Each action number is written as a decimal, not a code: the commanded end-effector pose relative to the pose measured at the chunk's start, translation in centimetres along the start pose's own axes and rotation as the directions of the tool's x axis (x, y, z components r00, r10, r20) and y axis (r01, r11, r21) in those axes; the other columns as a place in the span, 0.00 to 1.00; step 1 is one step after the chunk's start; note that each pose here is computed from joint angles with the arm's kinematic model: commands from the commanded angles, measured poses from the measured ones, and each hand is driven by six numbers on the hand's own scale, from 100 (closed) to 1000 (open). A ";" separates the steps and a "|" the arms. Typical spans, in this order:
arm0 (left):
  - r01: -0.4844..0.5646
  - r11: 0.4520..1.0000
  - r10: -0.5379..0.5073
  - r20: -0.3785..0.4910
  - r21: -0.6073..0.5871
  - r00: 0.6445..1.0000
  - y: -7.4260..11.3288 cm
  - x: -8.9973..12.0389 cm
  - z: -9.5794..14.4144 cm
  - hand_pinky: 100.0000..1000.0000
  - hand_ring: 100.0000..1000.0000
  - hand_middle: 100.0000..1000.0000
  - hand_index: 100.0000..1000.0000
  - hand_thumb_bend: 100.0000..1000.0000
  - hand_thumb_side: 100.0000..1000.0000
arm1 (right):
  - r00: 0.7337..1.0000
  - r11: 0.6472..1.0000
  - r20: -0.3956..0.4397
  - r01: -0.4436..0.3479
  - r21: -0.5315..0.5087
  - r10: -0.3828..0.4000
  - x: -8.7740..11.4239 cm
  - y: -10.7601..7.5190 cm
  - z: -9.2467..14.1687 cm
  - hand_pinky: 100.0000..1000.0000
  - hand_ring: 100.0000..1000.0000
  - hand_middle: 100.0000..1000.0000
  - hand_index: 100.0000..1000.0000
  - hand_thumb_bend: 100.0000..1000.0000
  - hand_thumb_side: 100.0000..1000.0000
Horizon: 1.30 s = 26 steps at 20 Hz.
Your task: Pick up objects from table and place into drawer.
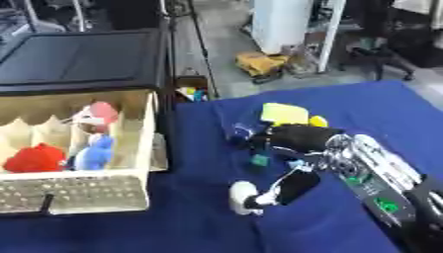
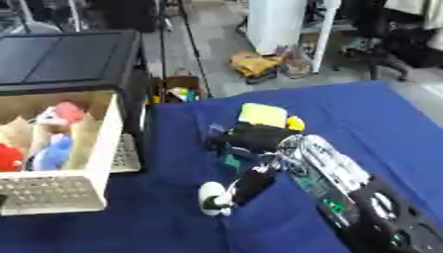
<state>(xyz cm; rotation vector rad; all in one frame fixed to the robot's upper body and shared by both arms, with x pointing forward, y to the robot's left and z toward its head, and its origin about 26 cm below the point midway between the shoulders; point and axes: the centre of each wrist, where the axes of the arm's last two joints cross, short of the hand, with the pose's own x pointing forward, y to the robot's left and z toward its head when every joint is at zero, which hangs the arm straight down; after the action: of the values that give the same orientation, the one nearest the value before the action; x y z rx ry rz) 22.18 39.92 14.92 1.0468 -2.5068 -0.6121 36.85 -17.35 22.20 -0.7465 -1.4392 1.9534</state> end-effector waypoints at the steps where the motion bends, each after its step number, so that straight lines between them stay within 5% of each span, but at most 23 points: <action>1: -0.235 0.937 0.163 0.270 0.259 0.949 0.3 0.1 -0.6 0.77 0.87 0.80 0.93 0.43 1.00 | 1.000 1.000 -0.010 -0.022 -0.012 0.022 -0.2 -0.7 0.2 0.71 0.86 0.72 0.94 0.57 0.67; 26: -0.238 0.936 0.167 0.269 0.258 0.949 0.1 0.2 -0.5 0.77 0.87 0.81 0.93 0.44 1.00 | 0.997 0.993 -0.064 -0.026 0.115 0.034 -0.8 2.5 -4.0 0.71 0.88 0.72 0.94 0.55 0.63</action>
<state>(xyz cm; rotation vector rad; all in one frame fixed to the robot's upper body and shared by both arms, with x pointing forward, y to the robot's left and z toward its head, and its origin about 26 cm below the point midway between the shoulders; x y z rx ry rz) 22.21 39.77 14.78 1.0413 -2.5053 -0.6217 39.73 -16.06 17.89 -0.7396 -1.2576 1.9987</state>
